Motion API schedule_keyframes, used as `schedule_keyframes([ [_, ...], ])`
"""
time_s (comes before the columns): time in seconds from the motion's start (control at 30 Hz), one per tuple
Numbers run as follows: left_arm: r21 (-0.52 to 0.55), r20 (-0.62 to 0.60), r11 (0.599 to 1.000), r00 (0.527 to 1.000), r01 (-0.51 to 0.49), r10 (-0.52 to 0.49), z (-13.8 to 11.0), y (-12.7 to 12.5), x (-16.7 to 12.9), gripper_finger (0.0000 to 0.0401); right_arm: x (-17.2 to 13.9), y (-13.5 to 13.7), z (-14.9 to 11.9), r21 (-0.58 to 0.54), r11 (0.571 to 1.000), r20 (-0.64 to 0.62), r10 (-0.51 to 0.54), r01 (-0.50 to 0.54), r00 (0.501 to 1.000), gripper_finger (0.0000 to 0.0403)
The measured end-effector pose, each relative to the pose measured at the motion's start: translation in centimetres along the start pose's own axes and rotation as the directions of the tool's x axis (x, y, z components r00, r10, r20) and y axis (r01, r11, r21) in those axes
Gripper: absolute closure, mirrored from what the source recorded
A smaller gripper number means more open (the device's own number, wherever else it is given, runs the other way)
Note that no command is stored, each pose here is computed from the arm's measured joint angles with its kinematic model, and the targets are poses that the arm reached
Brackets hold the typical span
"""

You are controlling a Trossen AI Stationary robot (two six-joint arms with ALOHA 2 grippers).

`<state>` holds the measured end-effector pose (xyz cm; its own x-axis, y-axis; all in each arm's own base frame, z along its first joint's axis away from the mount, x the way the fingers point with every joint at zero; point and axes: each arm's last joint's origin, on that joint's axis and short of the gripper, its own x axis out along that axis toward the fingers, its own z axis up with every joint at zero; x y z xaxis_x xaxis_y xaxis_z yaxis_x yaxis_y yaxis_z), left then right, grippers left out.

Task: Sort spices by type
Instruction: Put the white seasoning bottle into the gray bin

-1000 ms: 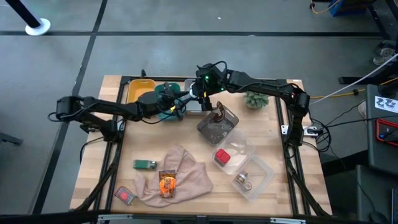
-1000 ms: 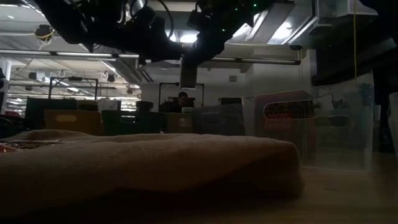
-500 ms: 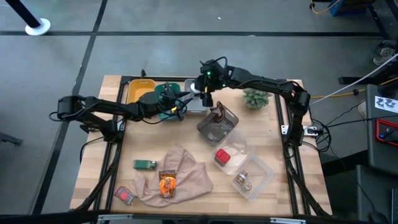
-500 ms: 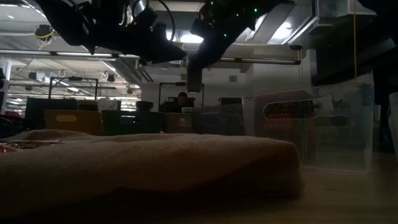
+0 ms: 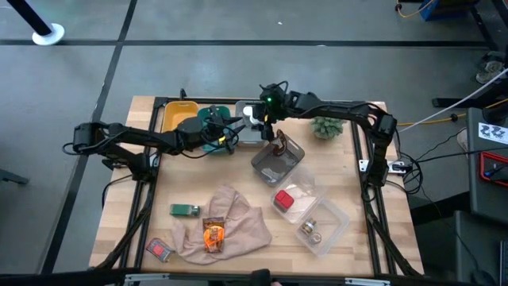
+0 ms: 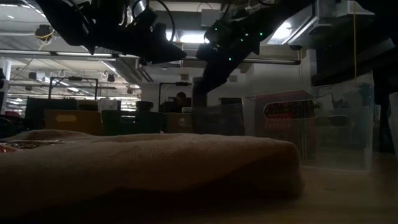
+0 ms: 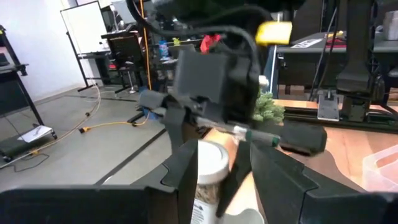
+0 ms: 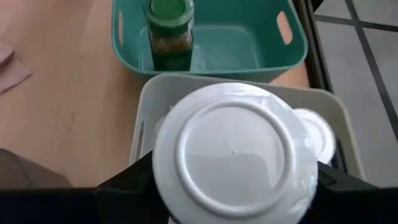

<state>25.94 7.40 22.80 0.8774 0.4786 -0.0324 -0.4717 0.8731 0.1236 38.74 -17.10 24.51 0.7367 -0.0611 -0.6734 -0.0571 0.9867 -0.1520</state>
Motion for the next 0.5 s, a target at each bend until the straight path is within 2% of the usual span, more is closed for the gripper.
schedule_keyframes([
  [0.33,-0.001,0.001,1.0,1.0,-0.001,0.001,0.0,0.0,0.0,0.0269,1.7,0.3,-3.0,0.007,1.0,0.022,-0.029,0.029,0.999,0.0192],
  [0.5,-0.004,0.002,1.0,1.0,-0.002,0.002,0.0,0.0,0.0,0.0269,1.7,0.1,-3.3,0.017,0.999,0.014,-0.047,0.047,0.999,0.0192],
])
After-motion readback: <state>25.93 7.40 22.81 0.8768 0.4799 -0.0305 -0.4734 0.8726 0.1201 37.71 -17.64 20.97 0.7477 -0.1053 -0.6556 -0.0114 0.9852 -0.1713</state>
